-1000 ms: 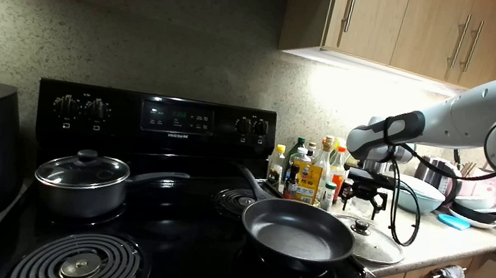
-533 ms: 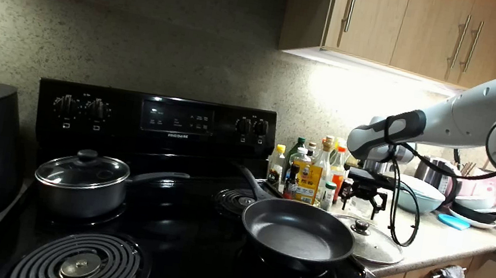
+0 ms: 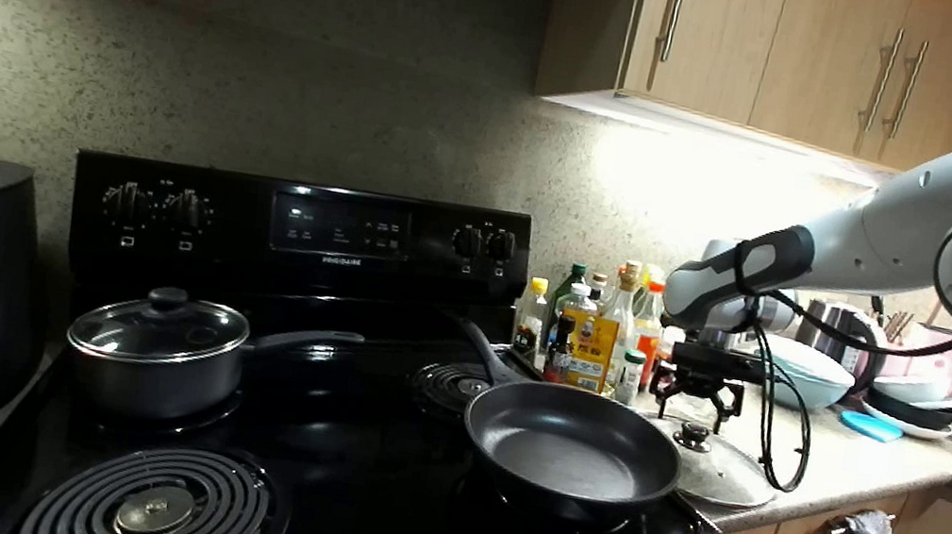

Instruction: Put the lid on the pan.

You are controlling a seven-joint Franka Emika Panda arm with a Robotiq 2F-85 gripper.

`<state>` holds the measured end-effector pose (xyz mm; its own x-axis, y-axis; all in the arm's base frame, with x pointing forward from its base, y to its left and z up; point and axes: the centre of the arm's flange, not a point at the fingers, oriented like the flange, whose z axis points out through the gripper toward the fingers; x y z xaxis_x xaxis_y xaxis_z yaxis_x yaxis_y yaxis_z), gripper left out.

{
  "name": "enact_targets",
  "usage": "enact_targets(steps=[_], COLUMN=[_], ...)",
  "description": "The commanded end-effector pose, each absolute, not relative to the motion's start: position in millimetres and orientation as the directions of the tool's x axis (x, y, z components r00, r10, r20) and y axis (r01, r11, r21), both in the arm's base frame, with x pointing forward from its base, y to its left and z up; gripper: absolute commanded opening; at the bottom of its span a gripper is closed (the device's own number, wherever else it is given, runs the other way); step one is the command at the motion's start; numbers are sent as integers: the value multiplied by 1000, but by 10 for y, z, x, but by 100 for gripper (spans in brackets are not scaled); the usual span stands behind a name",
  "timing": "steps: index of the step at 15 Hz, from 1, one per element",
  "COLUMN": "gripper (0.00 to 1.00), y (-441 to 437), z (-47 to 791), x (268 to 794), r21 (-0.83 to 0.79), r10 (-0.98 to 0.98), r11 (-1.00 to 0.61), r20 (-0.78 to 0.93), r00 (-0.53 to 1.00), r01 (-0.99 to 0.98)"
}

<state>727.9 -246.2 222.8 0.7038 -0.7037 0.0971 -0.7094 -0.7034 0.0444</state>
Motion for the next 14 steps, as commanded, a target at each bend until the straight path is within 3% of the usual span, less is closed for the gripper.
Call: enact_targets(steps=[1,4,5,14], gripper=[100,100,100,100], y=[-2447,-2509,-2555,-2474], z=[2248,2243,2135,2302], x=[6874,6808,7112,6922], r21=[30,-7,20,4], r10=[-655,-648,-664,-631], r11=[-747,-753,-737,-763], r20=[134,179,168,210], r00=[744,740,729,747], r01=[-664,-658,-676,-646])
